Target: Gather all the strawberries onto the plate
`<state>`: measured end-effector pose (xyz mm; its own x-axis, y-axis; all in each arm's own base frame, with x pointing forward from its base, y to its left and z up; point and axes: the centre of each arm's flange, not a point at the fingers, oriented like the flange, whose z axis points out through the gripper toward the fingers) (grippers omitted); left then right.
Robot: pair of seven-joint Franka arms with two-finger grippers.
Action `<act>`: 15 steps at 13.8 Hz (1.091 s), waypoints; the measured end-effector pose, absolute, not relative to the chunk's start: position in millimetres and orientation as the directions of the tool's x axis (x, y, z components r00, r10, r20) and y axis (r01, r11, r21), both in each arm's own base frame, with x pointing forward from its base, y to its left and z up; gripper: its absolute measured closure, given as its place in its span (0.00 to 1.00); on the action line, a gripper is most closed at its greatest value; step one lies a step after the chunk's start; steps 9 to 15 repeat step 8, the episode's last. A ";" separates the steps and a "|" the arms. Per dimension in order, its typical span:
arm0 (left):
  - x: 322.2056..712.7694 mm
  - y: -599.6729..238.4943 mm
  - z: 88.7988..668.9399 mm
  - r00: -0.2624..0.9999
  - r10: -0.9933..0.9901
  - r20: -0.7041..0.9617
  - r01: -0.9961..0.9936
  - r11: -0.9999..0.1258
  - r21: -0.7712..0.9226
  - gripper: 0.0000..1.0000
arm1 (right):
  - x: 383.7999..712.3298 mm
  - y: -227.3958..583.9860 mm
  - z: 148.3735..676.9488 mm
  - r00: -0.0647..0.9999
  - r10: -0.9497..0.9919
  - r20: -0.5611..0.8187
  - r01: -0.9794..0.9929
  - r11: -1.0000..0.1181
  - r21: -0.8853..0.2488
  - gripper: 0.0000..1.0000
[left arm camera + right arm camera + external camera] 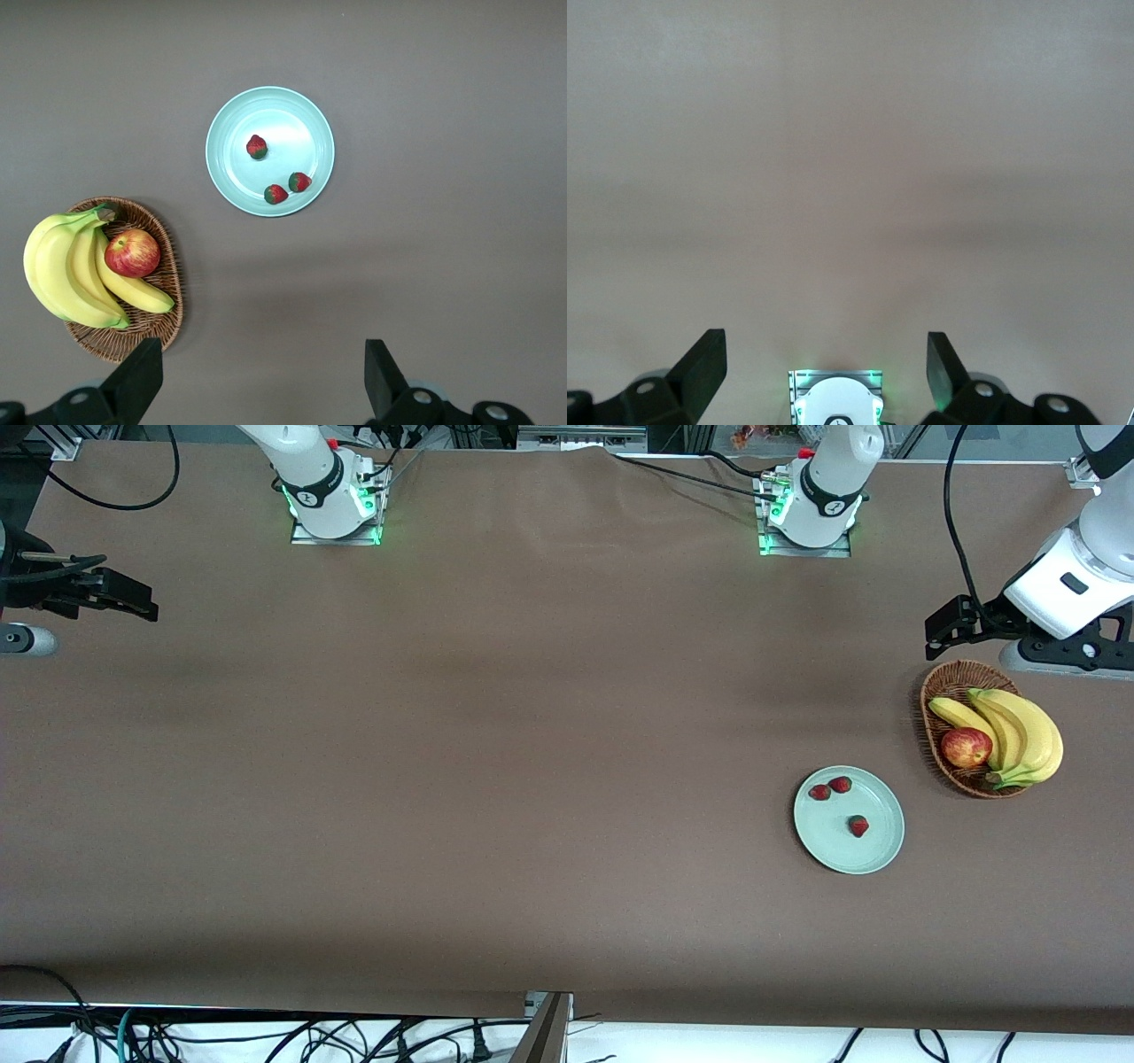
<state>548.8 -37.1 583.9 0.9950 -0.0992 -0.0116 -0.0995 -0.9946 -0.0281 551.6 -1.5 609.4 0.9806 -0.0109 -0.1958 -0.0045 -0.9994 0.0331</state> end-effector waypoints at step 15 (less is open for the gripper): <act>549.2 -25.3 581.0 0.997 -0.073 -0.017 -0.074 -0.997 -0.028 0.00 | 551.6 -2.4 609.4 0.981 -0.012 -0.196 -0.006 -0.999 0.033 0.00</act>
